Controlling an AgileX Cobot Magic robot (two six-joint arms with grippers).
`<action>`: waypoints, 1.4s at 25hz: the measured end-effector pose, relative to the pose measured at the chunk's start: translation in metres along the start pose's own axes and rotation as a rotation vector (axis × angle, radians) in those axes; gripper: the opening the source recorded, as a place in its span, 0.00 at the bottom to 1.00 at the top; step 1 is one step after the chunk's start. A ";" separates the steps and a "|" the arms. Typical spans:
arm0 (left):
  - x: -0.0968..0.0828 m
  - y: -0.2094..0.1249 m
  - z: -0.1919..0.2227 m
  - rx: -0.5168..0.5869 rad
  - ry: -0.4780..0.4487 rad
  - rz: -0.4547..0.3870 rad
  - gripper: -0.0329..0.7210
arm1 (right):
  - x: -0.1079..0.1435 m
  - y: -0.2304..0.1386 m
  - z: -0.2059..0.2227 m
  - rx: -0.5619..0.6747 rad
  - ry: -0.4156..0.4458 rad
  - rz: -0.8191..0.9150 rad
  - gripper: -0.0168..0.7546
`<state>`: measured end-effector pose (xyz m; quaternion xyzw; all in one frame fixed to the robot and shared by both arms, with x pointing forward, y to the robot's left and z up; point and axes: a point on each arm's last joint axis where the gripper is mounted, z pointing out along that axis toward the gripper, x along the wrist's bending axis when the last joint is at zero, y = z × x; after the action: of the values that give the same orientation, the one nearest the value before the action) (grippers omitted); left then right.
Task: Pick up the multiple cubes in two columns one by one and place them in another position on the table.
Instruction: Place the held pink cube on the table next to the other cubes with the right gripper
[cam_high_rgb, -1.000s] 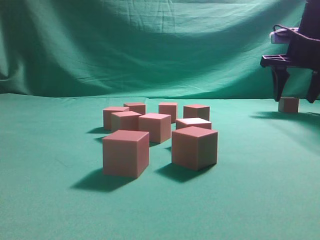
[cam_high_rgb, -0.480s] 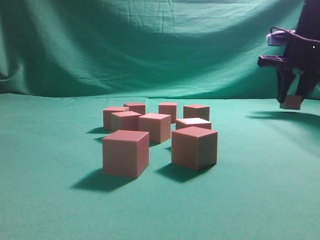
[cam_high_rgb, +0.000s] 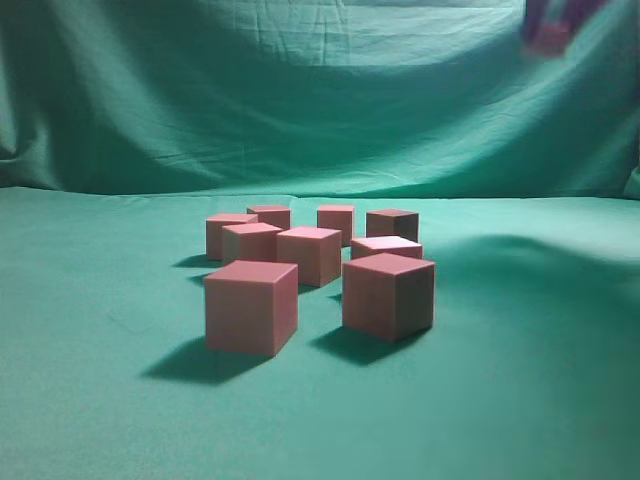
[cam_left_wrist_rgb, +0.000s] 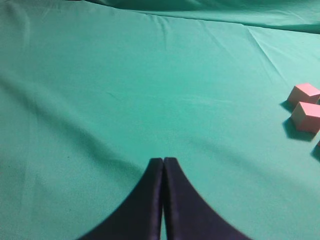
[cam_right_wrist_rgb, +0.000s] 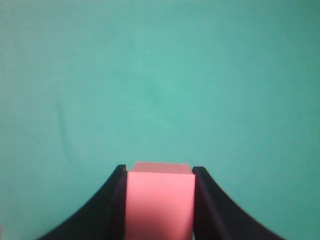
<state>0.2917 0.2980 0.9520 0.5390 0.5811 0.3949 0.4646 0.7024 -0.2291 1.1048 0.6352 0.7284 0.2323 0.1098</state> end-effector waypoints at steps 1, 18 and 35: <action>0.000 0.000 0.000 0.000 0.000 0.000 0.04 | 0.010 0.001 -0.022 -0.041 0.009 -0.025 0.36; 0.000 0.000 0.000 0.000 0.000 0.000 0.04 | 0.129 -0.135 -0.107 0.045 0.270 -0.468 0.36; 0.000 0.000 0.000 0.000 0.000 0.000 0.04 | 0.268 -0.248 0.002 0.232 0.408 -0.665 0.36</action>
<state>0.2917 0.2980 0.9520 0.5390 0.5811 0.3949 0.4646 0.4413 0.0122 1.0204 0.3143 0.9222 0.2217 -0.0402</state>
